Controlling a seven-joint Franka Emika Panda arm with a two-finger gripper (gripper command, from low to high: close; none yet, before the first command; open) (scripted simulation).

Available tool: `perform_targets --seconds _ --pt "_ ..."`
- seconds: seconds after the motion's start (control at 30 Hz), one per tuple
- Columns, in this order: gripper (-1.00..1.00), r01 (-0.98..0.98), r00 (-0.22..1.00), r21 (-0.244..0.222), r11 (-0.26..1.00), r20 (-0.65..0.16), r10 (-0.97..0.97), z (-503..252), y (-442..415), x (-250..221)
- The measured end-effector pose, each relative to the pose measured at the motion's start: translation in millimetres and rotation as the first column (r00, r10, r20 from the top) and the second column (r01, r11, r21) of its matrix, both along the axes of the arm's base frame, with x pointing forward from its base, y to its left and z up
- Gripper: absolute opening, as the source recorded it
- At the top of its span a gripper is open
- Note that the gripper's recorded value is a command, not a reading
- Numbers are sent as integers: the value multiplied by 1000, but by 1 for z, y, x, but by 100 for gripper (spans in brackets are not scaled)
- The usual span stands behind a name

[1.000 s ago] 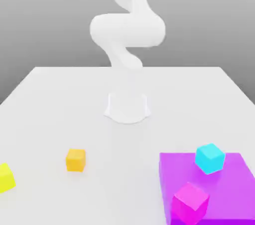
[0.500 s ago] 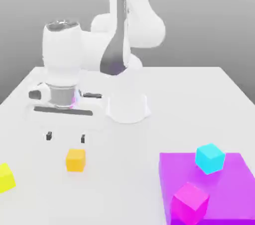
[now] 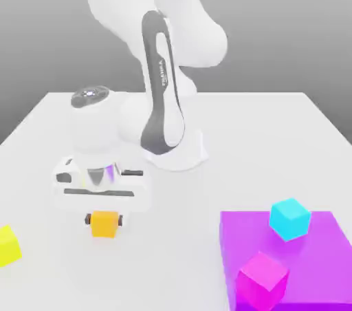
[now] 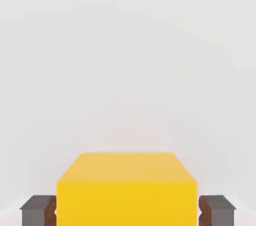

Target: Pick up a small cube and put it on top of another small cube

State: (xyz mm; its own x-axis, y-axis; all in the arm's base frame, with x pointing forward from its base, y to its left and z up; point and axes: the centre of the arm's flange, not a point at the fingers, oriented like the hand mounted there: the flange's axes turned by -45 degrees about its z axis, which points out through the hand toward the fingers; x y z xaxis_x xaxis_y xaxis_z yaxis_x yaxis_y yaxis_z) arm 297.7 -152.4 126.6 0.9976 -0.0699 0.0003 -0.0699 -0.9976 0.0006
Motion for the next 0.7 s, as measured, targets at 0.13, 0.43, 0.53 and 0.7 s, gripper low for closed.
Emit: perform_targets --seconds 0.13,0.43,0.53,0.7 --pt "-100 1 1000 1 1000 2 -1 4 0 1" --pt "-100 5 1000 1 1000 2 -5 57 -1 1" --pt "-100 -11 1000 0 1000 0 11 71 24 20" --pt "-100 4 1000 -3 1000 2 -4 96 90 64"
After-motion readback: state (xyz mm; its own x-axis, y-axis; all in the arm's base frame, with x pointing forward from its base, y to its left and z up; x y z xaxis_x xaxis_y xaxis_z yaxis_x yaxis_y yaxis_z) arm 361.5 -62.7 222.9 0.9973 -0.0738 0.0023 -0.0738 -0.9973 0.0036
